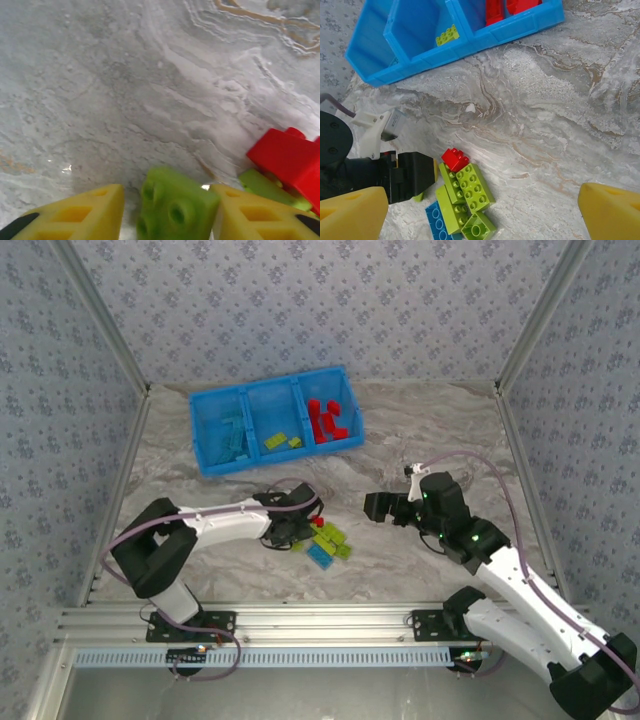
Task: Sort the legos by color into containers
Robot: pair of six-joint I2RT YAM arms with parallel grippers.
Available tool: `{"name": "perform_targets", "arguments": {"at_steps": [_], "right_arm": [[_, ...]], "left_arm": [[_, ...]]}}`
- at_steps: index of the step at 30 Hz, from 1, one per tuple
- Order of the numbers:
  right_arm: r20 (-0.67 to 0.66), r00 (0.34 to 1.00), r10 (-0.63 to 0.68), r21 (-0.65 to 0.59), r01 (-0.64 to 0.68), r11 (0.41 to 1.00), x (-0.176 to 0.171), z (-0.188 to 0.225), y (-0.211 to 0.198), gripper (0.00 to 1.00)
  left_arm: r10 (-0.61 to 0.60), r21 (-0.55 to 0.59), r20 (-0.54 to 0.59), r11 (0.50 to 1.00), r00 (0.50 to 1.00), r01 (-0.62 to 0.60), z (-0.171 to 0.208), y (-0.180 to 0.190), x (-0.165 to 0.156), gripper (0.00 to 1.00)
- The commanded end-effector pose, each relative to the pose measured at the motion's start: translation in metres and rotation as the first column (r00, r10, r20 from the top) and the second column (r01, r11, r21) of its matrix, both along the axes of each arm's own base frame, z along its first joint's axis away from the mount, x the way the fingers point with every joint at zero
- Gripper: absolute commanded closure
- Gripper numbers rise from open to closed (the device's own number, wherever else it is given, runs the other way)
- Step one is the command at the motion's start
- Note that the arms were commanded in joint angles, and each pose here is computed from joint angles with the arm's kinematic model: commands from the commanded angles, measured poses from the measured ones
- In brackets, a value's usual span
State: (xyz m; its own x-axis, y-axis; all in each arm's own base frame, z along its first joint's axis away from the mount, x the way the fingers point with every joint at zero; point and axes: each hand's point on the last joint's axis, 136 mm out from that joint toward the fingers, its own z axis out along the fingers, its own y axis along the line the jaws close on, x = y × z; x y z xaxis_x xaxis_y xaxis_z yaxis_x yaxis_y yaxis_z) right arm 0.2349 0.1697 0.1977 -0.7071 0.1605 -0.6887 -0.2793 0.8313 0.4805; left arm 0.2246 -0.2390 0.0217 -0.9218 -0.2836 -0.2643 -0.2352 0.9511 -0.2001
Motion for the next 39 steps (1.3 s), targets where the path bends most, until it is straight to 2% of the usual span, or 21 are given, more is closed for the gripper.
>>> {"name": "perform_targets", "arguments": {"at_steps": [1, 5, 9, 15, 17, 20, 24, 29, 33, 39], "right_arm": [[-0.003, 1.0, -0.018, 0.021, 0.018, 1.0, -0.001, 0.005, 0.0, 0.0], [-0.012, 1.0, -0.015, 0.032, 0.016, 0.999, 0.0, 0.005, 0.003, 0.0], [-0.013, 1.0, -0.017, 0.035, 0.017, 0.999, 0.003, 0.005, 0.005, 0.0], [-0.017, 1.0, -0.017, 0.038, 0.017, 0.999, 0.003, 0.008, 0.007, 0.0], [-0.013, 1.0, 0.003, 0.043, -0.003, 0.999, 0.001, 0.01, 0.011, 0.0], [-0.005, 0.999, 0.043, 0.048, -0.042, 0.998, -0.003, 0.011, 0.019, 0.0], [0.011, 0.999, 0.042, 0.042, -0.042, 0.998, -0.002, 0.013, 0.023, 0.0], [0.009, 0.999, 0.045, 0.043, -0.045, 0.998, -0.001, 0.012, 0.027, 0.0], [-0.002, 0.999, 0.043, 0.038, -0.043, 0.998, -0.003, 0.011, 0.027, 0.0], [0.006, 0.999, 0.035, 0.043, -0.036, 0.998, -0.008, 0.016, 0.024, 0.0]], "left_arm": [[0.044, 0.053, -0.016, 0.998, 0.999, -0.043, -0.008, 0.027, -0.011, 0.57], [-0.008, 0.038, -0.011, 0.999, 1.0, 0.008, -0.007, 0.043, -0.018, 0.61], [-0.123, -0.058, 0.012, 0.991, 0.992, 0.123, 0.005, 0.024, -0.02, 0.62], [-0.116, -0.018, -0.003, 0.993, 0.993, 0.115, -0.001, 0.03, -0.021, 0.72], [-0.121, -0.046, 0.037, 0.991, 0.992, 0.122, 0.009, 0.024, -0.015, 0.73], [-0.12, -0.087, 0.164, 0.987, 0.979, 0.136, 0.044, 0.017, 0.002, 0.73], [-0.071, -0.076, 0.38, 0.991, 0.922, 0.108, 0.114, 0.033, 0.04, 0.73], [-0.045, 0.009, 0.555, 0.999, 0.831, 0.049, 0.183, 0.058, 0.107, 0.72], [-0.052, 0.087, 0.597, 0.996, 0.8, 0.0, 0.202, 0.064, 0.177, 0.72], [-0.038, 0.121, 0.563, 0.992, 0.826, -0.037, 0.2, 0.061, 0.267, 0.68]]}}
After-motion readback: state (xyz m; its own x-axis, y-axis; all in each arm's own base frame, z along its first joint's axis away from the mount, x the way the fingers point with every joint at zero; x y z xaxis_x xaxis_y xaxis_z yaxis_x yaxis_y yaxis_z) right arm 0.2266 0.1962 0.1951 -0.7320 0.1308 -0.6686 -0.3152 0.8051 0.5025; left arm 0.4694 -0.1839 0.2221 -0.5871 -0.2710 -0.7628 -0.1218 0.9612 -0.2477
